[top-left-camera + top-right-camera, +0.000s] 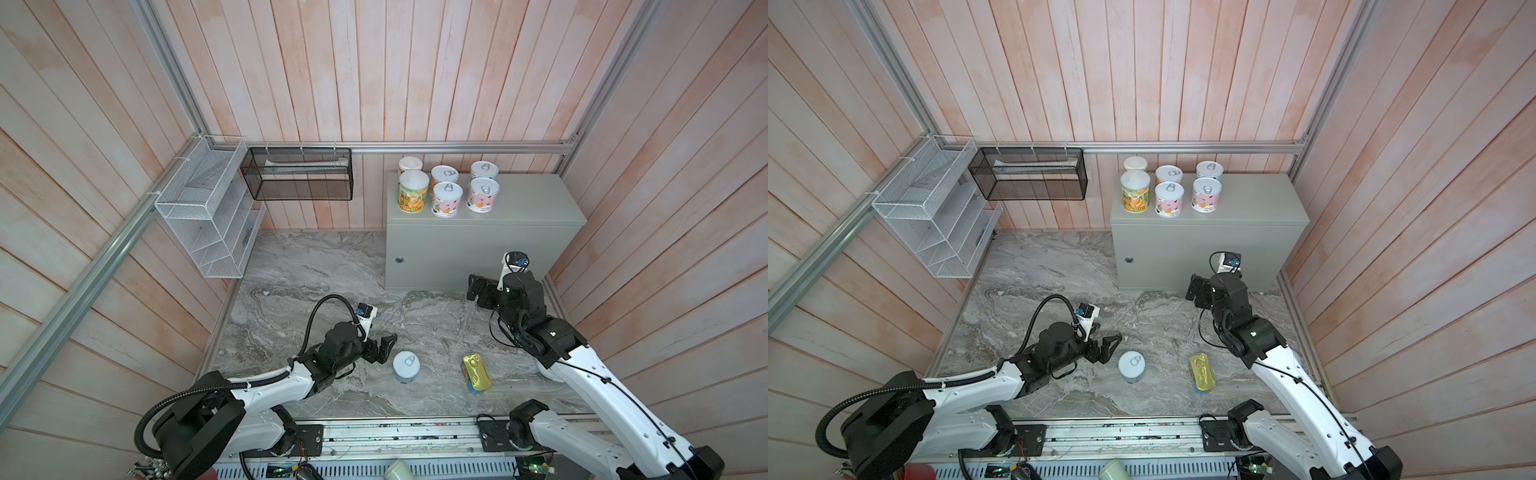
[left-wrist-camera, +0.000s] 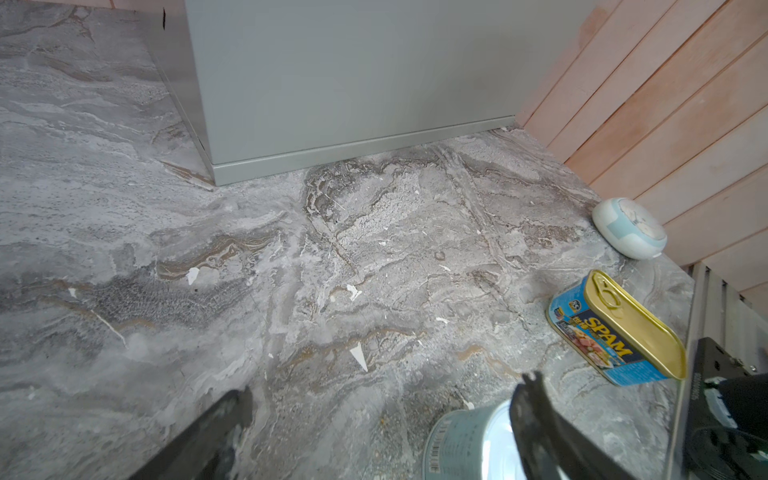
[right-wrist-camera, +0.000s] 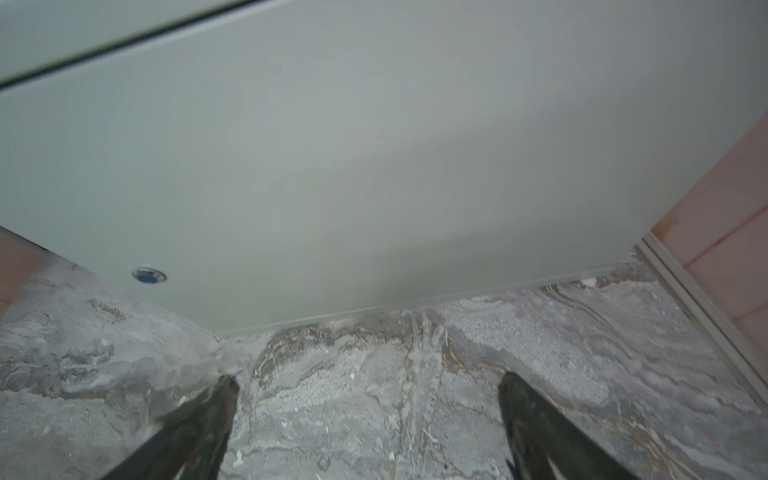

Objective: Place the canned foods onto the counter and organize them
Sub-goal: 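Open right gripper and move it down toward the Spam tin on the floor, then lower right gripper over the Spam tin and close on it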

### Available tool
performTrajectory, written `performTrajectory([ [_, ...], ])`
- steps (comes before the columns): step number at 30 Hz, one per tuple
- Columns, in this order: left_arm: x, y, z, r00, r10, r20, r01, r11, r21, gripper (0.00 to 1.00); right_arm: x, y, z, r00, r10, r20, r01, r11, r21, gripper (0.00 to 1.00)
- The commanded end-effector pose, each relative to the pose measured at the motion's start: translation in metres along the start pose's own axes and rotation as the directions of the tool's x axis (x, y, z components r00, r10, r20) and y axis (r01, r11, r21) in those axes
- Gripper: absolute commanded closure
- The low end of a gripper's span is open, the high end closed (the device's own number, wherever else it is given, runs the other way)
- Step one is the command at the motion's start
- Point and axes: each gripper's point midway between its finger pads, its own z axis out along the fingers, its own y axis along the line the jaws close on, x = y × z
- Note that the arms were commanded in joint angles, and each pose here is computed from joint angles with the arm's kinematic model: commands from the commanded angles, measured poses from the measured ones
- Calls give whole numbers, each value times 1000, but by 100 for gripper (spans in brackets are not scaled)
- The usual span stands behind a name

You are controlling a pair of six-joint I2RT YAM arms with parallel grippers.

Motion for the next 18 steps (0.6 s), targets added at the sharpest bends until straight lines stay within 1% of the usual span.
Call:
performTrajectory([
  [1,-7,-6,4,1000,-5,2,4,1000,18,0,38,-17,-3,995,1,-100,6,997,71,2],
  [4,-6,-5,5,1000,-9,-1,9,1000,18,0,64,-14,0,981,11,-191,0,998,56,3],
  [7,-5,-3,6,1000,-6,-8,6,1000,9,0,91,-9,-3,961,-7,-276,25,998,61,4],
  [12,-3,0,8,1000,0,-17,0,1000,-9,0,134,-2,-12,914,-30,-404,58,997,59,6],
  [15,-3,1,8,1000,-2,-17,2,1000,-14,0,154,-1,-18,886,-25,-463,60,996,62,6],
  [18,-3,0,8,1000,-1,-19,1,1000,-13,0,170,-5,-23,867,10,-499,36,996,81,8],
])
